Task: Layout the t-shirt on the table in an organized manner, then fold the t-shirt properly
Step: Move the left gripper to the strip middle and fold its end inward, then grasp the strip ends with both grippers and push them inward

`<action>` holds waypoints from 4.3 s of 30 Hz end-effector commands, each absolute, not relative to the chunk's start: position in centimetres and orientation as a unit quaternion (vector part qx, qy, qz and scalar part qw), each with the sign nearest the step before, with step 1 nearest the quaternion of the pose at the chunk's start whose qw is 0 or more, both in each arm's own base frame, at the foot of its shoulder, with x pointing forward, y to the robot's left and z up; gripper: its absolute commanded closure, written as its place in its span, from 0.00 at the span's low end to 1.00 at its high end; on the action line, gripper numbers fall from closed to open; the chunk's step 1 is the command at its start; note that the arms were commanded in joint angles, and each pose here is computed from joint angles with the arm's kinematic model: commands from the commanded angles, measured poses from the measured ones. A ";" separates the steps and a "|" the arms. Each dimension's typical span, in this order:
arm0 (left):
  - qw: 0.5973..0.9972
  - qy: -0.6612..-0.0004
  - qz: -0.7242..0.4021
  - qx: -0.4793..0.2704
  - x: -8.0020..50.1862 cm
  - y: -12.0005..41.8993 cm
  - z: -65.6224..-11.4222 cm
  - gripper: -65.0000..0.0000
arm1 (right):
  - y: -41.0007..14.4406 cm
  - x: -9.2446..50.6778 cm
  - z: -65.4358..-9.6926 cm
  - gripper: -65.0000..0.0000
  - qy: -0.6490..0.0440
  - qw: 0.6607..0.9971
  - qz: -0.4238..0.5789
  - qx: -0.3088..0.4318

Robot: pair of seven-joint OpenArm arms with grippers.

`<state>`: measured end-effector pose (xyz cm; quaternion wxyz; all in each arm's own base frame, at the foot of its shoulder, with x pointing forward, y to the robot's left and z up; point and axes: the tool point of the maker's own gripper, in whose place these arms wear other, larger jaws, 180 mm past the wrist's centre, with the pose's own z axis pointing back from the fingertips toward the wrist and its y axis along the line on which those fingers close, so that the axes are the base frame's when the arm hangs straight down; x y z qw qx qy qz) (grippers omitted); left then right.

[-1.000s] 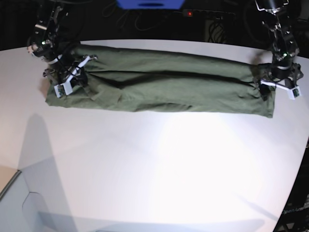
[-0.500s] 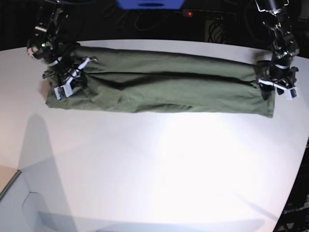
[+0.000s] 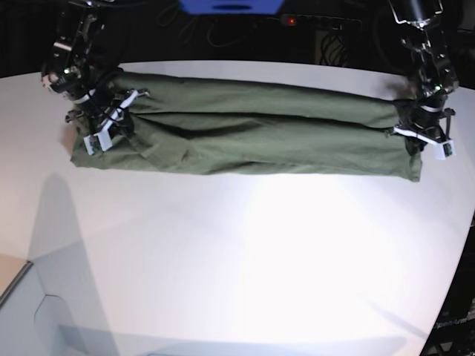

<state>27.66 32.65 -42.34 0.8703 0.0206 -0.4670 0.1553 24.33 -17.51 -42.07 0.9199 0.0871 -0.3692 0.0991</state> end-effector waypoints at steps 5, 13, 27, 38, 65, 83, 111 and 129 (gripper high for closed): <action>0.830 -0.545 0.120 0.021 30.4 31.4 -35.9 1.00 | -18.3 25.8 -40.8 1.00 -0.388 0.912 0.108 0.075; 0.820 -0.560 0.114 -0.036 30.0 23.7 -31.2 1.00 | -18.1 26.3 -40.5 1.00 -0.394 0.910 0.108 0.076; 0.839 -0.485 -0.043 -0.241 28.1 2.7 -33.0 1.00 | -16.7 26.8 -40.3 1.00 -0.397 0.905 0.124 0.087; 0.841 -0.450 -0.090 -0.285 28.1 -2.5 -34.8 1.00 | -16.8 26.5 -40.5 1.00 -0.393 0.907 0.124 0.087; 0.836 -0.454 -0.090 -0.295 30.4 -3.4 -34.6 0.52 | -16.9 26.5 -40.5 1.00 -0.392 0.907 0.125 0.086; 0.849 -0.470 -0.039 -0.237 30.1 6.1 -34.9 0.60 | -17.1 27.0 -40.0 0.99 -0.400 0.904 0.125 0.082; 0.888 -0.403 -0.004 -0.221 30.9 8.1 -41.3 0.71 | -27.5 25.6 -41.3 0.32 -0.339 0.939 -0.048 0.020; 0.887 -0.405 -0.004 -0.222 31.0 8.1 -41.2 0.71 | -25.7 24.6 -41.4 0.47 -0.327 0.943 -0.048 0.030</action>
